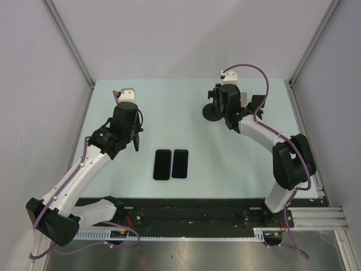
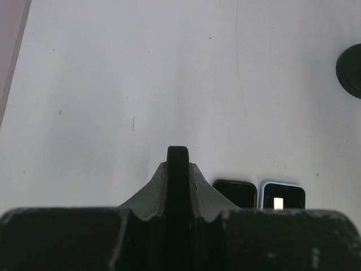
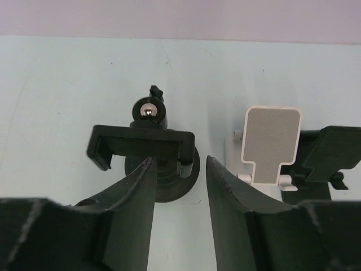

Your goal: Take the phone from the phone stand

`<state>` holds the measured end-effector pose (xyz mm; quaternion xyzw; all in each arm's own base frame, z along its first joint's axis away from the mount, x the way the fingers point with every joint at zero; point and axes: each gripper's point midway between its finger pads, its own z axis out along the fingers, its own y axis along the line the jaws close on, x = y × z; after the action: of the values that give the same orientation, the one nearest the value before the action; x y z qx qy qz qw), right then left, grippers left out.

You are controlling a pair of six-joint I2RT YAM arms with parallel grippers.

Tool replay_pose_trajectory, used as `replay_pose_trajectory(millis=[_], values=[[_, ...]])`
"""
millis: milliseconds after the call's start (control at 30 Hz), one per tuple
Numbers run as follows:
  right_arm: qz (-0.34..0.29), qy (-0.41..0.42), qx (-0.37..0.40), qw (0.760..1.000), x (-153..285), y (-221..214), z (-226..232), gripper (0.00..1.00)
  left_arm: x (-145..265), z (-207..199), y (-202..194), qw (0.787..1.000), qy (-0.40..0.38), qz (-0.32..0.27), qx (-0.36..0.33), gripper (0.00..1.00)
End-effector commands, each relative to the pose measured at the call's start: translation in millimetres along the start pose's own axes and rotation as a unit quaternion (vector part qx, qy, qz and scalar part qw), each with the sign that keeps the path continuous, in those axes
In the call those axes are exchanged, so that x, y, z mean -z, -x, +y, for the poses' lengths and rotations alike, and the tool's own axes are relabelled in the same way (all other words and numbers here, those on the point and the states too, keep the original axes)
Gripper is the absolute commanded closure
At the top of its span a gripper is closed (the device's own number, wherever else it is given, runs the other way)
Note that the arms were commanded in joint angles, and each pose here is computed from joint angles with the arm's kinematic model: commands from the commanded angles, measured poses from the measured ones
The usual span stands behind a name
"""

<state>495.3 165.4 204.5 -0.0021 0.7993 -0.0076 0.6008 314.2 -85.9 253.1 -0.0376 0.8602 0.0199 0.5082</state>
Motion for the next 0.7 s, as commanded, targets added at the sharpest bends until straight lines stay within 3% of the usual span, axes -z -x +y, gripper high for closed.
replay_pose_trajectory(millis=[0, 167, 300, 467, 667], values=[[-0.071, 0.001, -0.008, 0.997, 40, 67, -2, 0.49, 2, -10, 17, 0.998, -0.025, -0.029, 0.051, 1.00], [-0.088, 0.026, 0.001, 0.996, 73, 86, 9, 0.39, 2, -18, 14, 0.996, -0.041, -0.020, 0.083, 1.00], [-0.098, 0.120, 0.004, 0.988, 107, 83, 52, 0.34, 5, -28, 13, 0.989, -0.058, -0.012, 0.137, 1.00], [-0.106, 0.264, 0.021, 0.959, 167, 48, 129, 0.32, 11, -34, 12, 0.973, -0.068, -0.005, 0.219, 0.98], [-0.132, 0.373, 0.051, 0.917, 232, 11, 198, 0.30, 20, -42, 12, 0.951, -0.089, 0.005, 0.295, 0.97]])
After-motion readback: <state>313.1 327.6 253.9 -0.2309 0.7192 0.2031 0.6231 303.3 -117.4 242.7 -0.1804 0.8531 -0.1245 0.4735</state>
